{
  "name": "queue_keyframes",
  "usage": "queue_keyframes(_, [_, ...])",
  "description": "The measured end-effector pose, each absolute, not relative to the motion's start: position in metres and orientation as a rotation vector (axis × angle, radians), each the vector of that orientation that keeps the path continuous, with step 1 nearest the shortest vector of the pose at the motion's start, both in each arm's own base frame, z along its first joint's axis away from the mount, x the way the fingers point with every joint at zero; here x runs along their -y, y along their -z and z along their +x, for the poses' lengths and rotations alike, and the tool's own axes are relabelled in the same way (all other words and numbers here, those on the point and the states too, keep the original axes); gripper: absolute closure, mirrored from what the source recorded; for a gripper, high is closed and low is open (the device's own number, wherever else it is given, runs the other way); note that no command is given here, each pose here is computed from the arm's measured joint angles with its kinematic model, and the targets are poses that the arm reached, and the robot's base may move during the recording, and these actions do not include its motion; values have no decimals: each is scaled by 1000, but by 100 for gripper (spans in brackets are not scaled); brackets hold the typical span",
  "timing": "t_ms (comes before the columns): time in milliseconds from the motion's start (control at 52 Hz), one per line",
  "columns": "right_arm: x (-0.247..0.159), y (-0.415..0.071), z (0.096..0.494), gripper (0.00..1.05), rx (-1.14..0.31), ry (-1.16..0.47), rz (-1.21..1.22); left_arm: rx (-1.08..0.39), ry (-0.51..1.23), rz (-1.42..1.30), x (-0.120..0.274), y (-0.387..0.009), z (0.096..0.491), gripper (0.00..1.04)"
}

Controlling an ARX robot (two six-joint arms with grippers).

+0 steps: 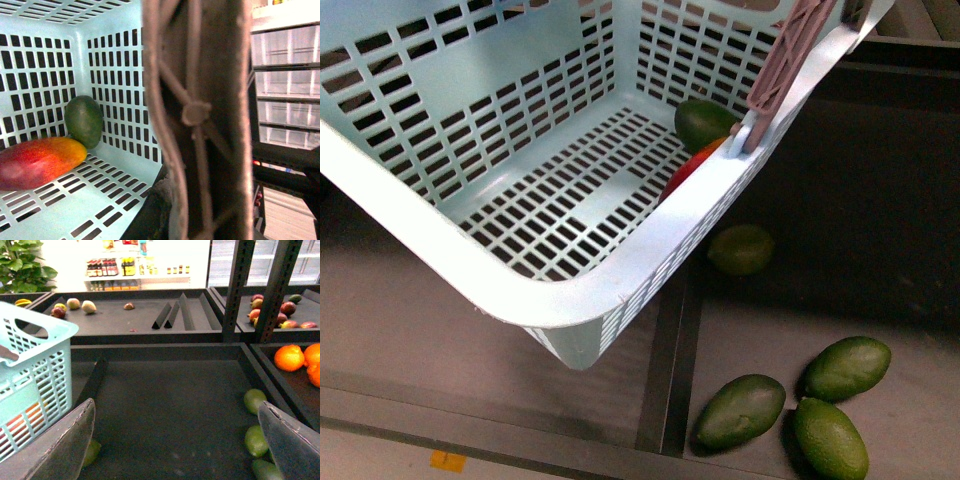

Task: Pick mango and avocado into basket

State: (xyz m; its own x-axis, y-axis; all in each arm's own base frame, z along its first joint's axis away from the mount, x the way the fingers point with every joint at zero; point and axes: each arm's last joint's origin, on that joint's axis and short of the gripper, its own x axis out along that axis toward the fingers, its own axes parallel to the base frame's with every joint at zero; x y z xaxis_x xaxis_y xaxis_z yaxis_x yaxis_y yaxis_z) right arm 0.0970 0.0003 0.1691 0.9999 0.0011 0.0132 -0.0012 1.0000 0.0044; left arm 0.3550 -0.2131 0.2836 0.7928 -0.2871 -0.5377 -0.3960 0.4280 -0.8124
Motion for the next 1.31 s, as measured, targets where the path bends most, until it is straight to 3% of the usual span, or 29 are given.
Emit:
queue_keyframes(250, [0,-169,97,9,13,-2,4,-644,-245,-1212,174,-248,427,101])
queue_keyframes(654, [0,-169,97,9,14,-2,4,-602,-289,-1276,143,-191,513,101])
queue_keyframes(1213, [0,-169,97,9,14,-2,4,-627,-285,-1267,129,-146,502,100])
queue_keyframes(1309, [0,-169,97,9,14,-2,4,-612,-302,-1268,129,-147,502,85])
